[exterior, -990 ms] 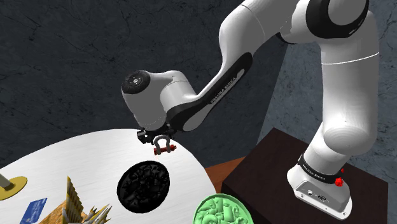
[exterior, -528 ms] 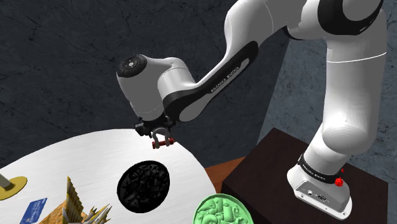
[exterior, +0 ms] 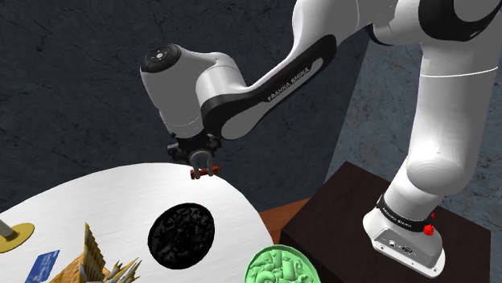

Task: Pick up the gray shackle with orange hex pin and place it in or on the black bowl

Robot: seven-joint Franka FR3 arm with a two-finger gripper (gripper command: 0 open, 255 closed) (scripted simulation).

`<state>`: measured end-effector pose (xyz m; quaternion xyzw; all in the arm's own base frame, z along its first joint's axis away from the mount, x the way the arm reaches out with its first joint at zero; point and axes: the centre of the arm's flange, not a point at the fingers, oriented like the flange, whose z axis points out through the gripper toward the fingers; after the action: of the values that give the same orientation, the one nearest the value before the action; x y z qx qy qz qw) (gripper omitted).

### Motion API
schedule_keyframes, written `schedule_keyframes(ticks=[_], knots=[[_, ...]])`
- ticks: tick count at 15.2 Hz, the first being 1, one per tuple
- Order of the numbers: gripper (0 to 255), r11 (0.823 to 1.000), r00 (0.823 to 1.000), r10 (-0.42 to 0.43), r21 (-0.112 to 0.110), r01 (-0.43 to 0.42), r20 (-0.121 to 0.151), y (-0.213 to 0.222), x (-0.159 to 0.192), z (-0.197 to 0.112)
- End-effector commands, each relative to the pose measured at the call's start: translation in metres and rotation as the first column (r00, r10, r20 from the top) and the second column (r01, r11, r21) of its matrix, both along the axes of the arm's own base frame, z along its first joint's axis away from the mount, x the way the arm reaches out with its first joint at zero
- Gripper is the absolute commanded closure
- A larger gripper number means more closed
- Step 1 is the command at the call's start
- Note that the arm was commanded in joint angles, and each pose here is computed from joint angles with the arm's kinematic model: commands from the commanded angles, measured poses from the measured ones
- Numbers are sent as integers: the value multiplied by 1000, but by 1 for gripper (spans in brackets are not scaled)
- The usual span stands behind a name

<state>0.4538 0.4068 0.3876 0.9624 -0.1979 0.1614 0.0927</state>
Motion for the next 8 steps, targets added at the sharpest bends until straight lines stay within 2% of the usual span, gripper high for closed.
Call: schedule_keyframes(ticks=[1,4,8], knots=[[255,1000,1000,0,0,0,0,0,0,11],[255,1000,1000,0,0,0,0,0,0,24],[255,1000,1000,0,0,0,0,46,-25,32]])
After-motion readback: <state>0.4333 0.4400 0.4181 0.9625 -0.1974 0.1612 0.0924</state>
